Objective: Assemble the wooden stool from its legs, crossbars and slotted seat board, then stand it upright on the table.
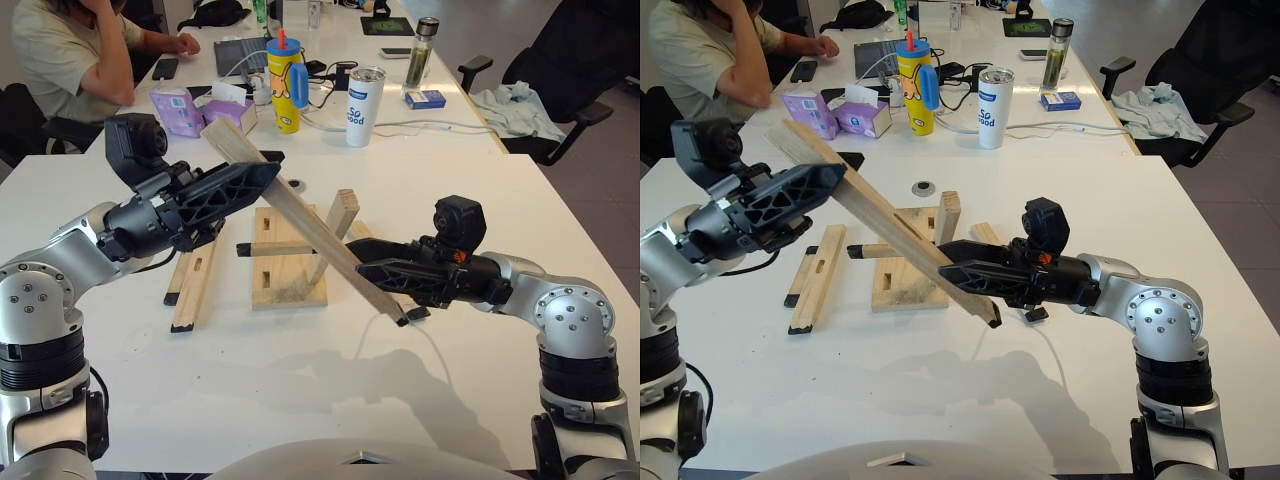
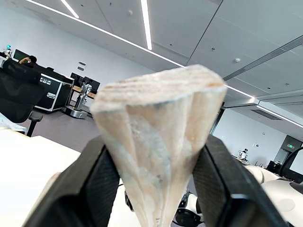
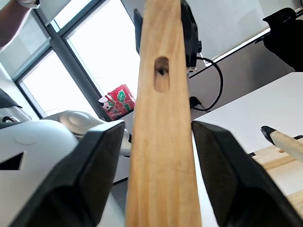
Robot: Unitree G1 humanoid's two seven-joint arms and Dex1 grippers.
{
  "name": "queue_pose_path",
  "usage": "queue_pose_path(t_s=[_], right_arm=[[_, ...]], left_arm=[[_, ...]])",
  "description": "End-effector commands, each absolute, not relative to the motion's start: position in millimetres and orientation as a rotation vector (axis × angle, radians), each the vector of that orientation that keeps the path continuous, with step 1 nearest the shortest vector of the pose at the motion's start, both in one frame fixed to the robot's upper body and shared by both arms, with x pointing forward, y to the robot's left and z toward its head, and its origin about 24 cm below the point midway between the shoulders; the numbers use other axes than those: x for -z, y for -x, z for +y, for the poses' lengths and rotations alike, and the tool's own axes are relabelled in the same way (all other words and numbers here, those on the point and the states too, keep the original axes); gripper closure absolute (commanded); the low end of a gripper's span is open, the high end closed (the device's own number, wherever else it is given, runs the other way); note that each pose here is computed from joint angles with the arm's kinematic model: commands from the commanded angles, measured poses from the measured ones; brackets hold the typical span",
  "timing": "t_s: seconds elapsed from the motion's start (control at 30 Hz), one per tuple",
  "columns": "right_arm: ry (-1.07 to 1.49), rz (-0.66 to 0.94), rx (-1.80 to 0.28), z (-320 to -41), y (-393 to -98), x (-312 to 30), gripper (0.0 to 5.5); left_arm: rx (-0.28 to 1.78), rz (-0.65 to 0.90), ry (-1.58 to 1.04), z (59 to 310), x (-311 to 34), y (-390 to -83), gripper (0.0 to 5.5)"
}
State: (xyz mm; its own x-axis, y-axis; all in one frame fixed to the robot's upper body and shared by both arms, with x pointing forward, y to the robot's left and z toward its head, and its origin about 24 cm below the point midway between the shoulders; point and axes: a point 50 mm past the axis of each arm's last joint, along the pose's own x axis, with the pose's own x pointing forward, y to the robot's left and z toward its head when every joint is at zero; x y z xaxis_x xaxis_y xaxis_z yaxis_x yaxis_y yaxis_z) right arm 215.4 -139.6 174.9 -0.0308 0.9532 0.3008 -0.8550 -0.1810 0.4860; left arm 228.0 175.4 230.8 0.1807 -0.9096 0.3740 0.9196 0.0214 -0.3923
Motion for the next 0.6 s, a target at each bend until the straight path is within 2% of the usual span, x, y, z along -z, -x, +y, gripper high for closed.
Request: queue_pose_path(t_s=[0.03,0.17,0.27,0.47,0.6], right_arm=[[-0.606,0.246,-1.535,-142.2,-215.2,-158.8,2.06],[-0.597,0.351,-1.414,-135.4,-206.9,-120.6,2.06],[-0.628,0.369,-1.332,-115.3,-202.8,-97.2,2.06],[-0.640,0.410,-1.116,-62.9,-220.4,-66.2,2.06],[-0.621,0.460,-0.972,-50.7,-236.1,-54.2,2.06]], left_arm=[[1.325,0.032,0.567,200.4,-225.5,-222.9,3.40],[1.246,0.141,0.457,231.0,-219.6,-210.9,3.40],[1.177,0.192,0.390,253.5,-215.5,-209.7,3.41],[1.013,0.209,0.270,297.7,-210.5,-224.0,3.42],[0.949,0.143,0.229,312.4,-215.7,-231.9,3.42]])
